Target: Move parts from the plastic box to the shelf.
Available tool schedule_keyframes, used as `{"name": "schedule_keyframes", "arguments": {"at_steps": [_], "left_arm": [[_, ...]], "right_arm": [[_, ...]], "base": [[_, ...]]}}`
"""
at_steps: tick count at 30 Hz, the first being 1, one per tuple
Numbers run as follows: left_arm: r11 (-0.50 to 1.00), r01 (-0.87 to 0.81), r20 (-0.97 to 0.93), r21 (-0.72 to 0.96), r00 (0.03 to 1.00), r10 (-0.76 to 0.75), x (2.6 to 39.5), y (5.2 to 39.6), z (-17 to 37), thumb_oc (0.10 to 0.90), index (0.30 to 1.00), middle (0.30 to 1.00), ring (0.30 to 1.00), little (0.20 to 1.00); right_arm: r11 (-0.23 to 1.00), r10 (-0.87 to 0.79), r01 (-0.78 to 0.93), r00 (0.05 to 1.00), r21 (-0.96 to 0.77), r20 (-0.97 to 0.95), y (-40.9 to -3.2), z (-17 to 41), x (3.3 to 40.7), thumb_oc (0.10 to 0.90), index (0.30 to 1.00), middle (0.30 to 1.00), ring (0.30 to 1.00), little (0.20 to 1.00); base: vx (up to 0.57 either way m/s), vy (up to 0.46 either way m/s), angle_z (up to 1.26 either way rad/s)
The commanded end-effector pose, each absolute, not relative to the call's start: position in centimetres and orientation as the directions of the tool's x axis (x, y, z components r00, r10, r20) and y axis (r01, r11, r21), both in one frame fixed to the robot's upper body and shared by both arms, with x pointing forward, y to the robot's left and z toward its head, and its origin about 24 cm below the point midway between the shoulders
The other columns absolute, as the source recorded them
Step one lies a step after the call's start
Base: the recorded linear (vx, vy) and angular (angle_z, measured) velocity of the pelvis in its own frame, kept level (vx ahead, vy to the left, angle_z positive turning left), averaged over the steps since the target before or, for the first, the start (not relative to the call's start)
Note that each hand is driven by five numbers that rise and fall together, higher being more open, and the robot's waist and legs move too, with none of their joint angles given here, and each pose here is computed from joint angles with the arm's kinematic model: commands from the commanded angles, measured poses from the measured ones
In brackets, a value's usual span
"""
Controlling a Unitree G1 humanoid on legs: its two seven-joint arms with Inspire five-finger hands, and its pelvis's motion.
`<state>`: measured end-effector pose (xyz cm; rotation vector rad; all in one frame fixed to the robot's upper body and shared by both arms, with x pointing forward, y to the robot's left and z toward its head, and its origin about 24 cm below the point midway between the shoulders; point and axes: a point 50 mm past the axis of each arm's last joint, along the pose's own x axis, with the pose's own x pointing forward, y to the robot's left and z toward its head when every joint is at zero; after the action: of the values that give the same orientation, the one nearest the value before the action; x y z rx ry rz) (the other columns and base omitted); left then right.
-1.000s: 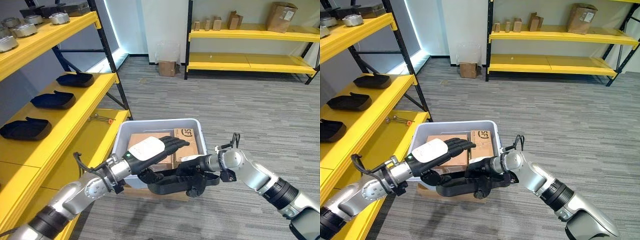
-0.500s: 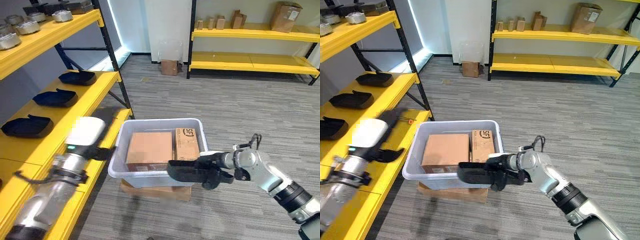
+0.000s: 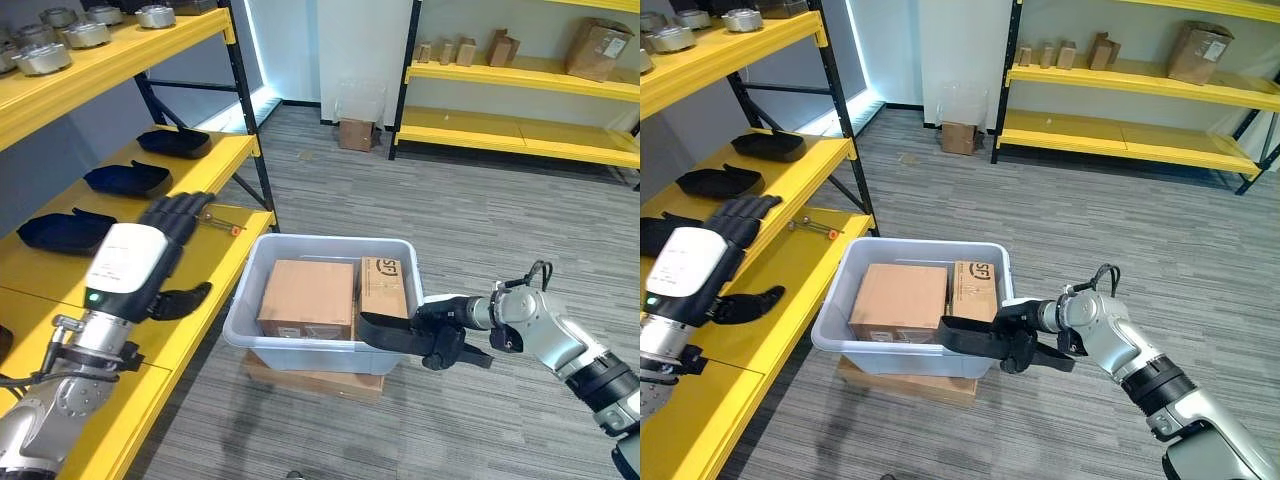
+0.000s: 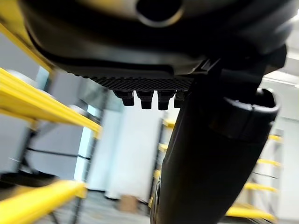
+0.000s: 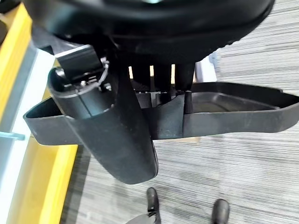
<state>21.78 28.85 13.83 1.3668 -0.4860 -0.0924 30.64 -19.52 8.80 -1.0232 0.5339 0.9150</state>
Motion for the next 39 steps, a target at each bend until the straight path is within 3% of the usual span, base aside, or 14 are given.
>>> {"name": "schedule_keyframes", "arguments": {"at_steps": [1,8,39], "left_arm": [[0.213,-0.211,0.296,0.954,0.776,-0.557,22.6,26.0,16.9,0.900,1.000,1.000,1.000,1.000],[0.181,-0.107,0.202,0.978,0.713,-0.672,23.5,22.4,14.2,0.900,1.000,1.000,1.000,1.000],[0.173,0.007,0.116,0.985,0.714,-0.691,24.1,20.7,12.9,0.900,1.000,1.000,1.000,1.000]], "right_arm": [[0.154,0.571,-0.735,0.612,-0.660,-0.548,-14.9,15.3,32.6,0.400,0.300,0.300,0.300,0.300],[0.111,0.646,-0.723,0.574,-0.682,-0.503,-11.5,15.3,32.0,0.400,0.300,0.300,0.300,0.300],[0.010,0.754,-0.691,0.480,-0.723,-0.448,-9.4,13.9,29.8,0.400,0.300,0.300,0.300,0.300]], "base": [[0.00,0.000,0.00],[-0.01,0.014,-0.05],[0.00,0.003,-0.01]]}}
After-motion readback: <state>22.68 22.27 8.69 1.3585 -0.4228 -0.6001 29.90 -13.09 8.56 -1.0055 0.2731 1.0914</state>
